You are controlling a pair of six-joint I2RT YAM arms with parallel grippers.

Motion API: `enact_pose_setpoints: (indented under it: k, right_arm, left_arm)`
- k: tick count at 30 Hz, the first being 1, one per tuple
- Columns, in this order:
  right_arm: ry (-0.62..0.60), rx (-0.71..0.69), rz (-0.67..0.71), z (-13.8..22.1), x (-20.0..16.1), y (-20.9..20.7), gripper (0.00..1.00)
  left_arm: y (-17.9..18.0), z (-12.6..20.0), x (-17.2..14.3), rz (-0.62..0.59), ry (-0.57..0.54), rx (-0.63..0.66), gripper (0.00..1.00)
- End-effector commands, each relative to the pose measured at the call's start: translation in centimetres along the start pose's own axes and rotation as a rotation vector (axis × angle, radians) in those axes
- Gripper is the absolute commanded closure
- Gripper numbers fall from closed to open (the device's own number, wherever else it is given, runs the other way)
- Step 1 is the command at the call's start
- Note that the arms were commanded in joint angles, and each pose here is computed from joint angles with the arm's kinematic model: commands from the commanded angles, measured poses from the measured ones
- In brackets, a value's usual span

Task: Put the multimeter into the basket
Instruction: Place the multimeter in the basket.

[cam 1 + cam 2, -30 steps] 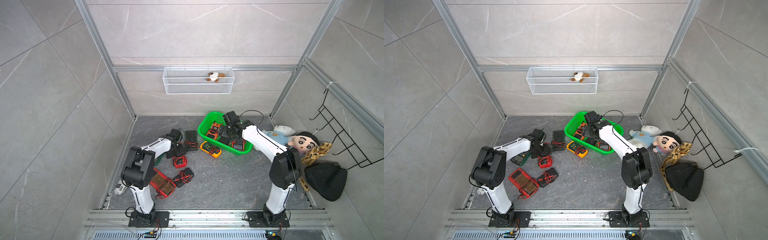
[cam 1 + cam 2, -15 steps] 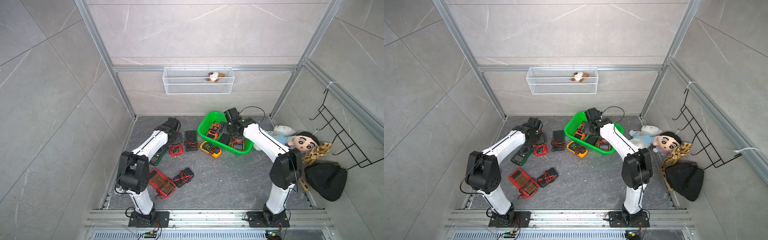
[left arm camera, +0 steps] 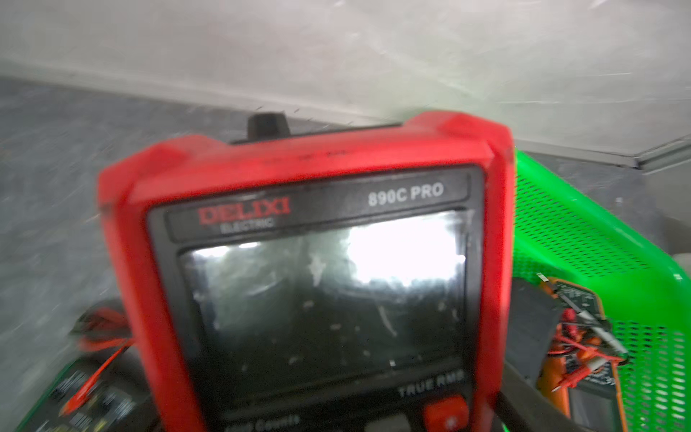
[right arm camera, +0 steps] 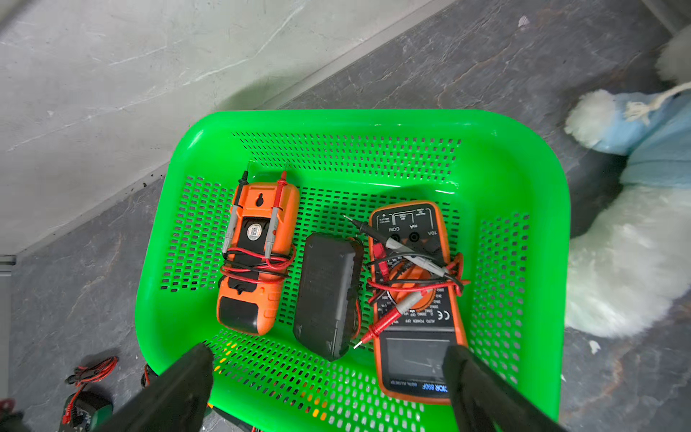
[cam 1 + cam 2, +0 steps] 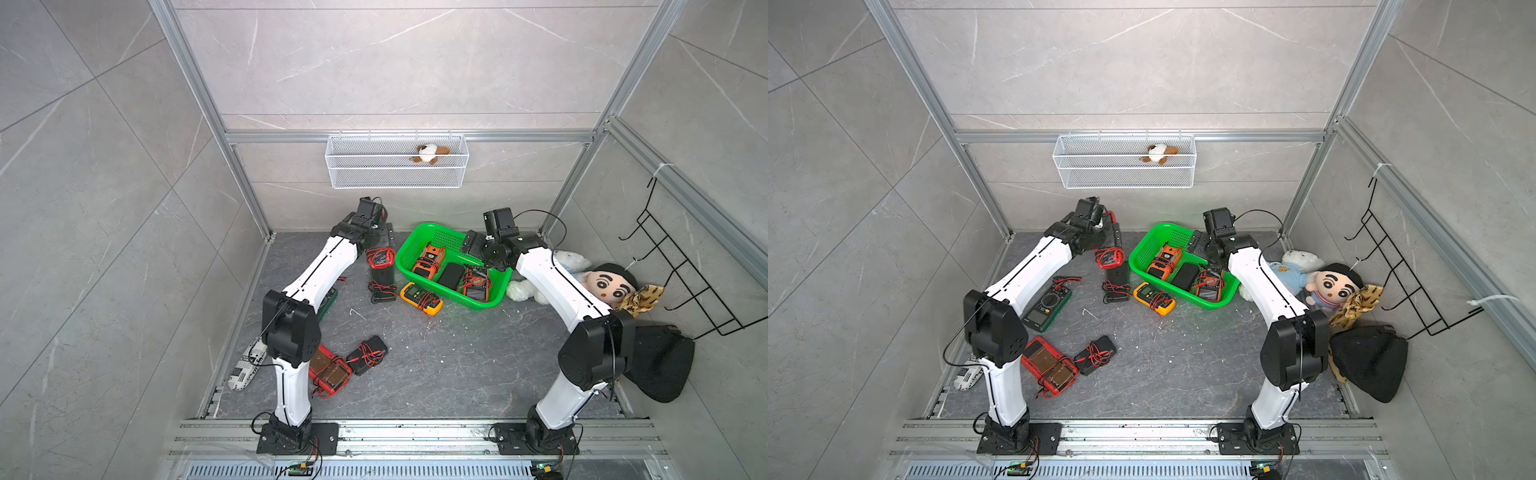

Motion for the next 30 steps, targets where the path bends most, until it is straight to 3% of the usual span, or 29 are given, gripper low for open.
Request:
enact_pose_setpoints:
  k: [1,9,19,26,29,30]
  right_arm:
    - [-0.031,0.051,0.002,0.9,0.6,-0.7,0.00]
    - [-0.036,0.059,-0.038,0.8,-0.6,-3.1,0.01]
    - [-0.036,0.109,-0.033,0.7,-1.2,-2.8,0.03]
    - [-0.018,0.115,-0.040,0.3,-1.5,-2.8,0.03]
    - [-0.015,0.117,-0.044,0.3,-1.6,-2.8,0.03]
    - [-0.014,0.116,-0.045,0.2,-1.6,-2.8,0.03]
  left_arm:
    - [-4.7,0.1,2.6,-0.039,-0.111,-0.189,1.00]
    - [-9.4,-2.9,1.5,-0.103,-0.159,-0.365,1.00]
    - [-10.5,-6.3,-0.8,-0.257,-0.213,-0.336,1.00]
    - [-9.8,-9.6,-3.5,-0.419,-0.129,-0.300,1.00]
    - [-9.5,-10.5,-4.0,-0.453,-0.107,-0.278,0.90]
    - [-9.4,-10.8,-4.2,-0.459,-0.100,-0.276,0.80]
Point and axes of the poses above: each gripper's point midway between its finger pads, its own z axis back along the fingers, its own y axis along the line the jaws close on, x = y × z, the point moved 7 cm from there along z, back along the fingers, and after that the axes turned 13 degrees about z, right-handed, at the moved point
